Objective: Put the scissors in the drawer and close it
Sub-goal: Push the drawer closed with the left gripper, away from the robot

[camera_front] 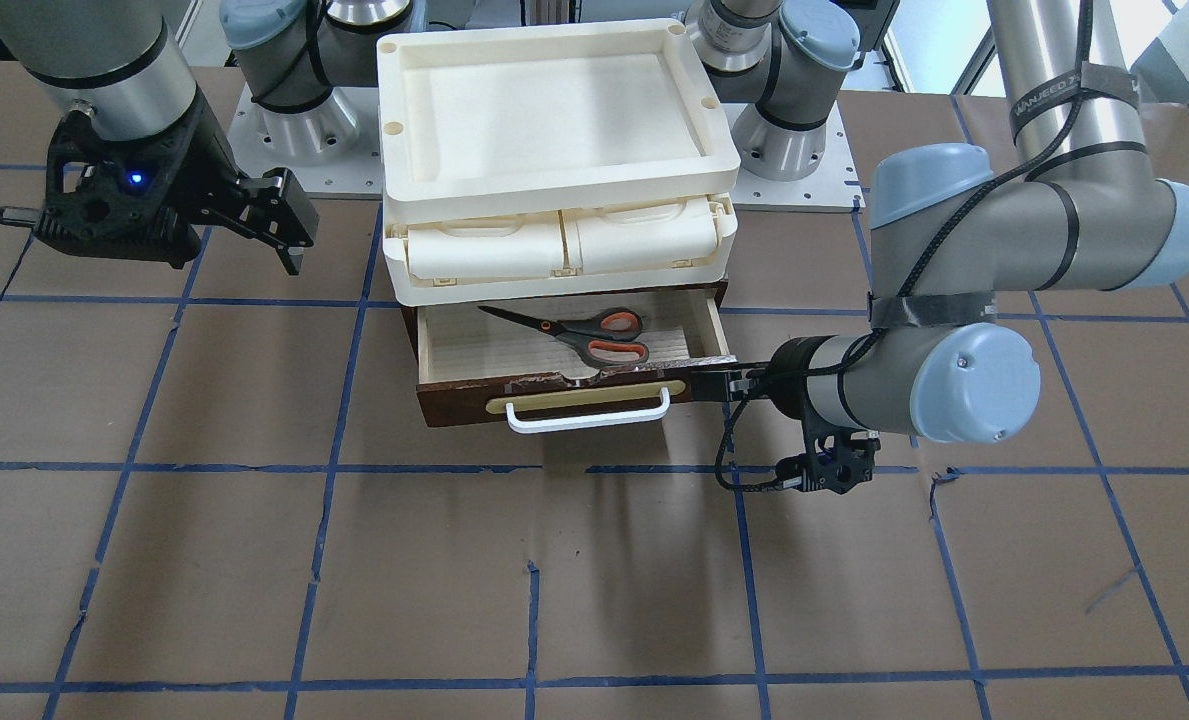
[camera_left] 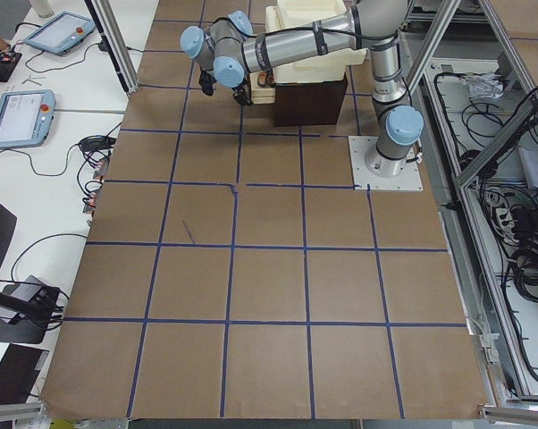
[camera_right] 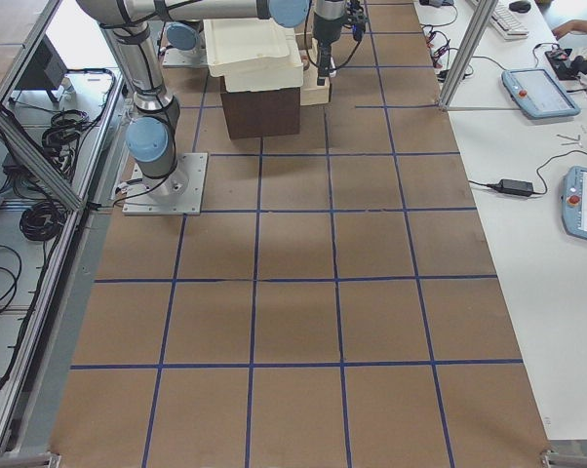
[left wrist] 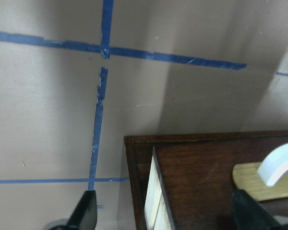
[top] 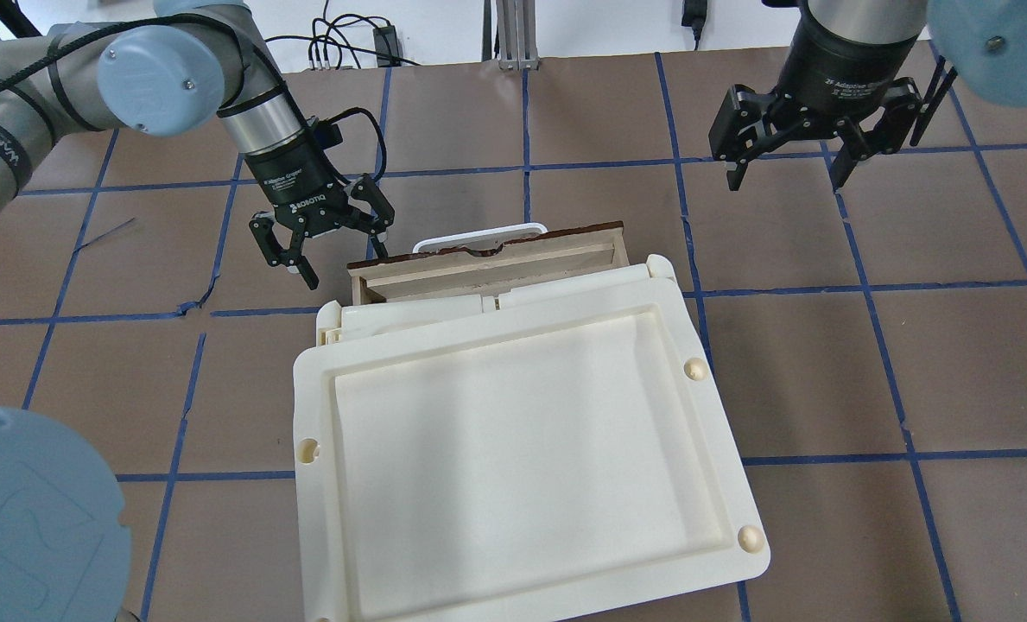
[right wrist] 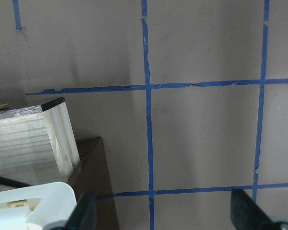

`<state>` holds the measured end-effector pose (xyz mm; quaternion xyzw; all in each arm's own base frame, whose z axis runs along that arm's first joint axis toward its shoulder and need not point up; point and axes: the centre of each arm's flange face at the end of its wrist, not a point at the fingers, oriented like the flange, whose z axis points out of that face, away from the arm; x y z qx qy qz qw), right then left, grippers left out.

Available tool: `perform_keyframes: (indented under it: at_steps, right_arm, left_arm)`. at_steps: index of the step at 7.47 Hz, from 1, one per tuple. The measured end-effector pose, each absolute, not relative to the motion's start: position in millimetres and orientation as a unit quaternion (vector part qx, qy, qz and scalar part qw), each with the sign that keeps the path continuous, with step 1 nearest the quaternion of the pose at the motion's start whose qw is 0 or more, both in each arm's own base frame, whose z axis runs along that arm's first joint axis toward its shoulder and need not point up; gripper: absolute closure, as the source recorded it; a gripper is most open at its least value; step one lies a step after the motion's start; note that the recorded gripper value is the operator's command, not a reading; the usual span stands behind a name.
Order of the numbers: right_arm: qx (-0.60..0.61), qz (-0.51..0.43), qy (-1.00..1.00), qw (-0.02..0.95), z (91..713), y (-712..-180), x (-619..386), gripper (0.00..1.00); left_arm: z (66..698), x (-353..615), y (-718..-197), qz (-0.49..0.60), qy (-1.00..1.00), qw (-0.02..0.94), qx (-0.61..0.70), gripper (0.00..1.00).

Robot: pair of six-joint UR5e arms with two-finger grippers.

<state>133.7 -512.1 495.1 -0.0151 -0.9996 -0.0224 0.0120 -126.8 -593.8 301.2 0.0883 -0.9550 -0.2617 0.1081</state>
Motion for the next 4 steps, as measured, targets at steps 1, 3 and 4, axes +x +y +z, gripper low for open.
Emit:
perform_keyframes:
  at_steps: [1, 3, 4]
  right_arm:
    - [-0.015, -0.021, -1.000, 0.012, 496.5, -512.2, 134.1, 0.00]
    - [-0.014, -0.019, -1.000, 0.012, 497.8, -512.4, 134.6, 0.00]
    - [-0.014, -0.020, -1.000, 0.012, 497.2, -512.2, 135.0, 0.00]
  left_arm:
    - [301.2, -126.8, -590.8, -0.264, -0.954, 0.108, 0.089, 0.00]
    - [303.6, -127.1, -584.6, -0.272, -0.952, 0.107, 0.091, 0.00]
    - [303.8, -127.1, -581.9, -0.277, -0.951, 0.106, 0.092, 0.00]
